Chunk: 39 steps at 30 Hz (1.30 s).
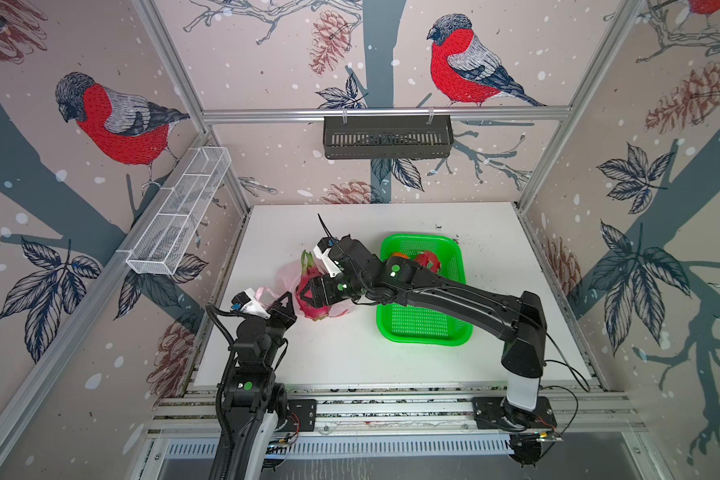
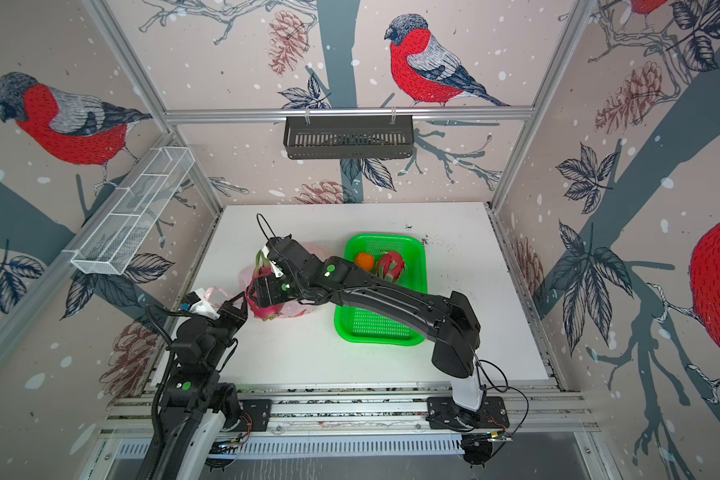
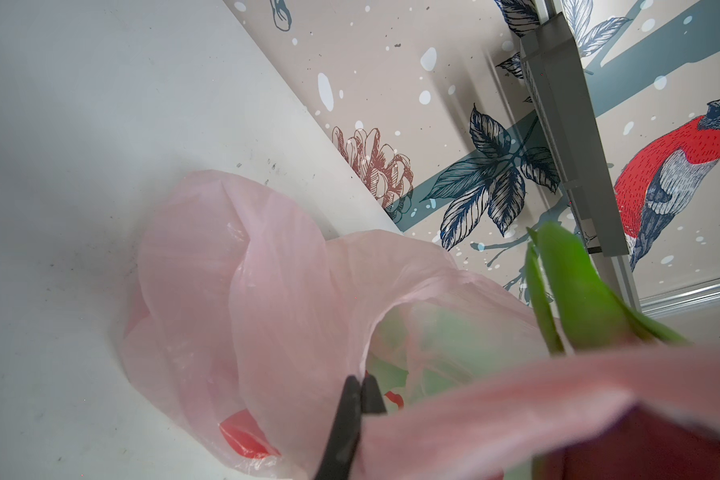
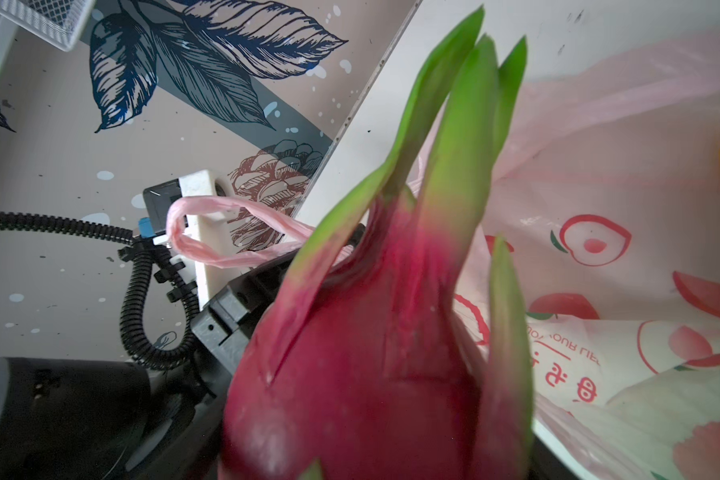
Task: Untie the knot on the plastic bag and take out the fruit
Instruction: 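Lift the dragon fruit up out of the pink bag with the right gripper, then carry the dragon fruit over the green basket and lower it in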
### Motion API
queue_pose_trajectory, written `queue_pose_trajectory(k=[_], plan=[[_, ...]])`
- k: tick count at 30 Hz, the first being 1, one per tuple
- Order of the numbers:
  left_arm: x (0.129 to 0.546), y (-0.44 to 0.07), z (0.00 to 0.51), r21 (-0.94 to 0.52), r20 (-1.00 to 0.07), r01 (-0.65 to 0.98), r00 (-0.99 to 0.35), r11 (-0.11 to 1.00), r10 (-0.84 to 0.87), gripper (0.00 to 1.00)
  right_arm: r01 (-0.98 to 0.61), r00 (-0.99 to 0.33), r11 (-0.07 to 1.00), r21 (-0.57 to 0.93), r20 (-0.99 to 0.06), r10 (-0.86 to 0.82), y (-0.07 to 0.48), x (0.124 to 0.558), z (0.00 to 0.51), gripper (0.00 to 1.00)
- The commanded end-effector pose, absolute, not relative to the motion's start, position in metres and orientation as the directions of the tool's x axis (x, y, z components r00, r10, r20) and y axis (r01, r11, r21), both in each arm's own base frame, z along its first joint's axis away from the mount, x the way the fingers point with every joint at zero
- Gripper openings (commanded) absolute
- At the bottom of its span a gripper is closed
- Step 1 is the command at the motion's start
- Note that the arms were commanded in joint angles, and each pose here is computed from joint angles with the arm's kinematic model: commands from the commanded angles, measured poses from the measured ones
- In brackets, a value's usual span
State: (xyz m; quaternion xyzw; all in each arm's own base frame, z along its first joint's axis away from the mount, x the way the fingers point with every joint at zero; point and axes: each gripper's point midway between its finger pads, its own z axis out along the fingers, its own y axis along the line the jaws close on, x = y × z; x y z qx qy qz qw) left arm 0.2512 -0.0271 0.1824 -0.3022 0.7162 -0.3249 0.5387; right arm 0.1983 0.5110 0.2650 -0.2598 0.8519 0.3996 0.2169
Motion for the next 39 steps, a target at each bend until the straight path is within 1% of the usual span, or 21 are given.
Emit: queue_pose_trajectory(k=[1, 5, 8, 17, 21, 24, 28, 33, 36, 39], plan=[[0.253, -0.026, 0.193, -0.798, -0.580, -0.055, -0.204, 0.601, -0.789, 0.00, -0.667, -0.727, 0.517, 0.537, -0.620, -0.294, 0.506, 0.194, 0.282, 0.43], [0.252, -0.025, 0.191, -0.796, -0.581, -0.060, -0.201, 0.602, -0.789, 0.00, -0.695, -0.691, 0.514, 0.503, -0.664, -0.285, 0.502, 0.199, 0.298, 0.43], [0.251, -0.024, 0.192, -0.796, -0.582, -0.060, -0.199, 0.602, -0.789, 0.00, -0.710, -0.660, 0.524, 0.470, -0.704, -0.264, 0.497, 0.212, 0.313, 0.43], [0.250, -0.025, 0.190, -0.795, -0.581, -0.060, -0.208, 0.603, -0.787, 0.00, -0.728, -0.578, 0.522, 0.445, -0.808, -0.116, 0.476, 0.271, 0.377, 0.42], [0.249, -0.024, 0.189, -0.792, -0.584, -0.067, -0.205, 0.607, -0.785, 0.00, -0.720, -0.537, 0.547, 0.427, -0.842, -0.049, 0.459, 0.299, 0.399, 0.42], [0.248, -0.024, 0.187, -0.789, -0.587, -0.072, -0.206, 0.610, -0.783, 0.00, -0.700, -0.520, 0.580, 0.417, -0.854, -0.013, 0.443, 0.318, 0.405, 0.42], [0.248, -0.023, 0.186, -0.787, -0.588, -0.077, -0.206, 0.612, -0.782, 0.00, -0.645, -0.517, 0.653, 0.396, -0.856, 0.009, 0.413, 0.346, 0.394, 0.41], [0.248, -0.023, 0.185, -0.786, -0.589, -0.079, -0.206, 0.613, -0.782, 0.00, -0.528, -0.515, 0.783, 0.329, -0.857, 0.012, 0.363, 0.372, 0.366, 0.41], [0.248, -0.023, 0.185, -0.784, -0.591, -0.079, -0.206, 0.616, -0.780, 0.00, -0.459, -0.529, 0.835, 0.302, -0.848, 0.016, 0.334, 0.375, 0.347, 0.41], [0.248, -0.023, 0.184, -0.787, -0.589, -0.079, -0.204, 0.612, -0.782, 0.00, -0.414, -0.556, 0.857, 0.308, -0.830, 0.030, 0.313, 0.368, 0.329, 0.41]])
